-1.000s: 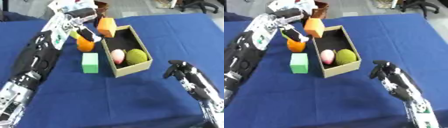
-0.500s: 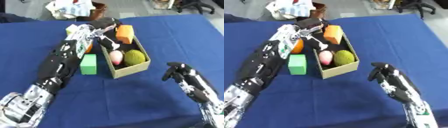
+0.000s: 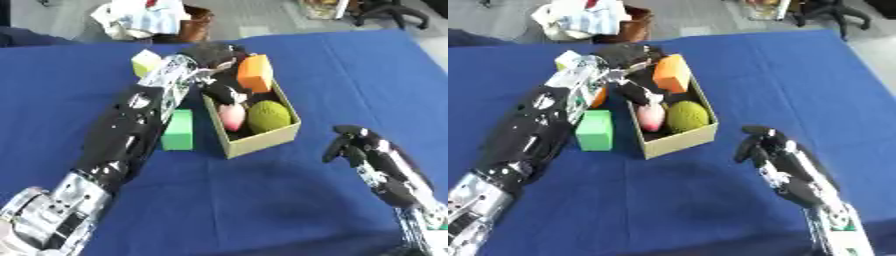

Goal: Pick up objects on the table and place them in the box.

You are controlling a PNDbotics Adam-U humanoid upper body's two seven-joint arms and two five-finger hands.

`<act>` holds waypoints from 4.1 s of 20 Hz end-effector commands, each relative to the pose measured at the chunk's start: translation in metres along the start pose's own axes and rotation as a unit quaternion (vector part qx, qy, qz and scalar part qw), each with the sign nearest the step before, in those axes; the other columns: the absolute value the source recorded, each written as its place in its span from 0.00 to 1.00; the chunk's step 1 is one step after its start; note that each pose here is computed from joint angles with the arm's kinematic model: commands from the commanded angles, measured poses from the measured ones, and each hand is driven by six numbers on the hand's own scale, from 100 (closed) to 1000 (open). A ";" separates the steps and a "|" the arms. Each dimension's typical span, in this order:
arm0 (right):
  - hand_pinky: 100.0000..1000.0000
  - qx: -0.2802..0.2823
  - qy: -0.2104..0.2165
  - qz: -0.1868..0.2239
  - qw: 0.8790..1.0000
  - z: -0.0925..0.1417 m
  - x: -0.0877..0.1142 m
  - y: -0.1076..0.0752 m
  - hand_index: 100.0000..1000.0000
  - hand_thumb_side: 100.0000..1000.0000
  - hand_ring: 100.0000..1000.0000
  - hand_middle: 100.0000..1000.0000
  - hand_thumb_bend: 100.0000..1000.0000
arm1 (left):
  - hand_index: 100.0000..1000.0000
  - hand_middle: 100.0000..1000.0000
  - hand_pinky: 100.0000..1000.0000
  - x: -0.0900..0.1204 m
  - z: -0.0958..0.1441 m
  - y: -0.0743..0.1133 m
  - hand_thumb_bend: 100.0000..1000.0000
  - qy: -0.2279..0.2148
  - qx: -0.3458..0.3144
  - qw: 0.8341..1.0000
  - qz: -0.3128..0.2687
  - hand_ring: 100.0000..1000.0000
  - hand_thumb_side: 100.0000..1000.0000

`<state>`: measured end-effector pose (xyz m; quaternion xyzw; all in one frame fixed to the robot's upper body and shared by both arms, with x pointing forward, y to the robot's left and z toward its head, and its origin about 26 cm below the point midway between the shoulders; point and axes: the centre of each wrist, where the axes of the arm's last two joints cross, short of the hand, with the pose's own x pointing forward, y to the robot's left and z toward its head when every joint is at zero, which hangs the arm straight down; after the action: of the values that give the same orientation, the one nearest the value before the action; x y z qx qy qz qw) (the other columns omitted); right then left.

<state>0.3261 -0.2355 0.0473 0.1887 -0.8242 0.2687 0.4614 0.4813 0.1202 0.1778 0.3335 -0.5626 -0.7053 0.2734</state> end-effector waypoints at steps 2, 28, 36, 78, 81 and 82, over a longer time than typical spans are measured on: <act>0.54 0.004 -0.008 0.007 1.000 -0.003 0.005 -0.003 0.81 0.40 0.54 0.51 0.00 | 0.96 0.93 0.90 -0.006 0.002 0.016 0.51 0.005 -0.013 0.999 -0.048 0.87 0.86; 0.54 -0.012 0.007 0.025 1.000 0.005 0.007 -0.013 0.81 0.40 0.54 0.51 0.00 | 0.94 0.81 0.83 -0.078 0.151 0.064 0.25 -0.064 0.010 0.998 0.018 0.78 0.77; 0.54 -0.011 0.009 0.027 1.000 0.006 0.008 -0.015 0.81 0.40 0.53 0.51 0.00 | 0.96 0.85 0.84 -0.076 0.161 0.031 0.35 -0.079 -0.090 0.993 0.003 0.80 1.00; 0.54 -0.015 0.010 0.027 0.999 0.007 0.006 -0.015 0.81 0.40 0.53 0.51 0.00 | 0.79 0.54 0.73 -0.051 0.121 -0.035 0.09 -0.049 -0.064 0.997 -0.005 0.58 0.27; 0.54 -0.015 0.011 0.027 0.999 0.007 0.006 -0.015 0.81 0.40 0.53 0.51 0.00 | 0.78 0.53 0.72 -0.045 0.120 -0.004 0.03 -0.058 -0.007 0.998 0.006 0.57 0.23; 0.54 -0.015 0.011 0.026 0.999 0.007 0.006 -0.015 0.81 0.40 0.53 0.51 0.00 | 0.78 0.52 0.73 -0.043 0.118 0.009 0.01 -0.061 0.012 0.998 0.009 0.57 0.22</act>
<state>0.3248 -0.2484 0.0458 0.1650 -0.8233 0.2639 0.4746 0.4182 0.2252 0.1889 0.2773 -0.5660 -0.7338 0.2537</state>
